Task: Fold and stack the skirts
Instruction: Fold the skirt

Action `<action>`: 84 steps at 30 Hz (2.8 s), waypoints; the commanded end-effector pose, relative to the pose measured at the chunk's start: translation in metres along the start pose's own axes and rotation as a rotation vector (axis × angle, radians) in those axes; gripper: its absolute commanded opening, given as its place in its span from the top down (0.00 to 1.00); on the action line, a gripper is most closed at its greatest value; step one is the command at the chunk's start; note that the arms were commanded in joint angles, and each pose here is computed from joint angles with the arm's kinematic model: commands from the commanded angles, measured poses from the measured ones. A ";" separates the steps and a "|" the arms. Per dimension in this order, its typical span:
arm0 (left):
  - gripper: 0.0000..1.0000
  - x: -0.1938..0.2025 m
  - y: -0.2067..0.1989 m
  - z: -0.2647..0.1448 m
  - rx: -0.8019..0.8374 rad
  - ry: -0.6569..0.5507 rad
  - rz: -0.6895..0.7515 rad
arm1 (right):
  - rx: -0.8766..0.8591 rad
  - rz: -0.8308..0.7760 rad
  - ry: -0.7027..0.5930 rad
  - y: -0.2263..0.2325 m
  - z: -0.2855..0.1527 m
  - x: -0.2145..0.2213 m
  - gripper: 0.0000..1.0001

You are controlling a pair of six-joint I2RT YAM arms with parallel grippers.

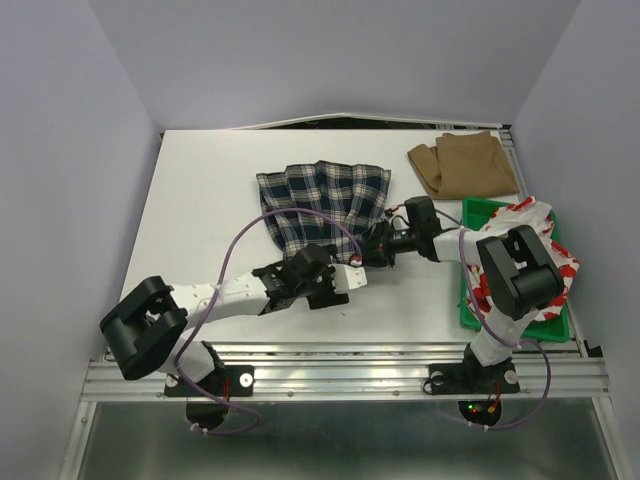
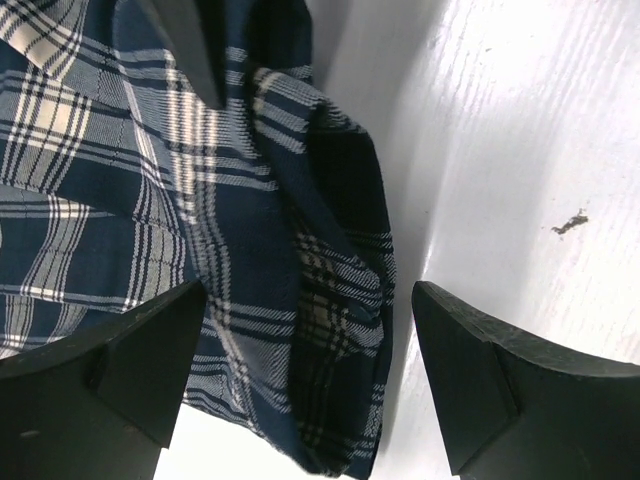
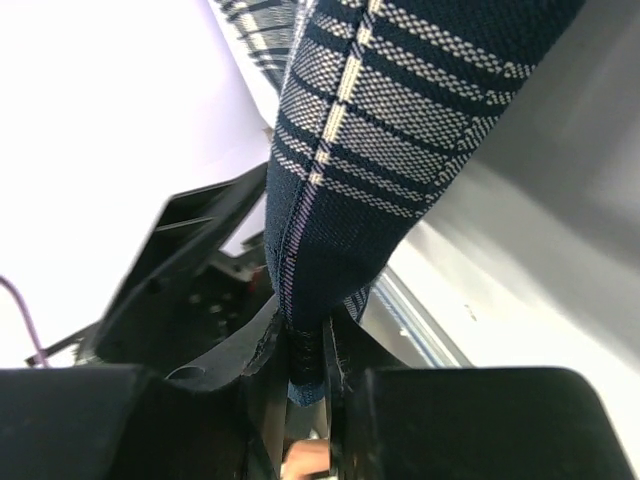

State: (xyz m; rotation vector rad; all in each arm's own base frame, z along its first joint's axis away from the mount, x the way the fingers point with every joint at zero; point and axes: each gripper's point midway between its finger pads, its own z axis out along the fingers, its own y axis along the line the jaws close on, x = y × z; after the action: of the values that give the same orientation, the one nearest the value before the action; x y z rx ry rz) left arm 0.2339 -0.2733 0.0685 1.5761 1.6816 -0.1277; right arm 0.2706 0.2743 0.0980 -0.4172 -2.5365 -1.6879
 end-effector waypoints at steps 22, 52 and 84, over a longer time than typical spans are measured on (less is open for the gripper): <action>0.80 0.013 0.030 -0.014 -0.207 0.082 -0.090 | -0.089 -0.163 -0.007 0.045 -0.011 -0.012 0.74; 1.00 -0.051 -0.033 -0.083 0.393 0.230 -0.145 | -0.126 -0.763 0.283 0.062 0.114 -0.046 0.39; 1.00 -0.058 -0.028 -0.102 0.575 0.145 -0.064 | 0.020 -1.042 0.176 0.106 0.097 -0.060 0.20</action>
State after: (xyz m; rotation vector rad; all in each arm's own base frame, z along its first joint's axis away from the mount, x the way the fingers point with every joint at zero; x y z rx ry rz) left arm 0.1766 -0.2674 0.1475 1.9580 1.9745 -0.4480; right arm 0.3082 0.4068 0.1204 1.1385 -2.6003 -1.7719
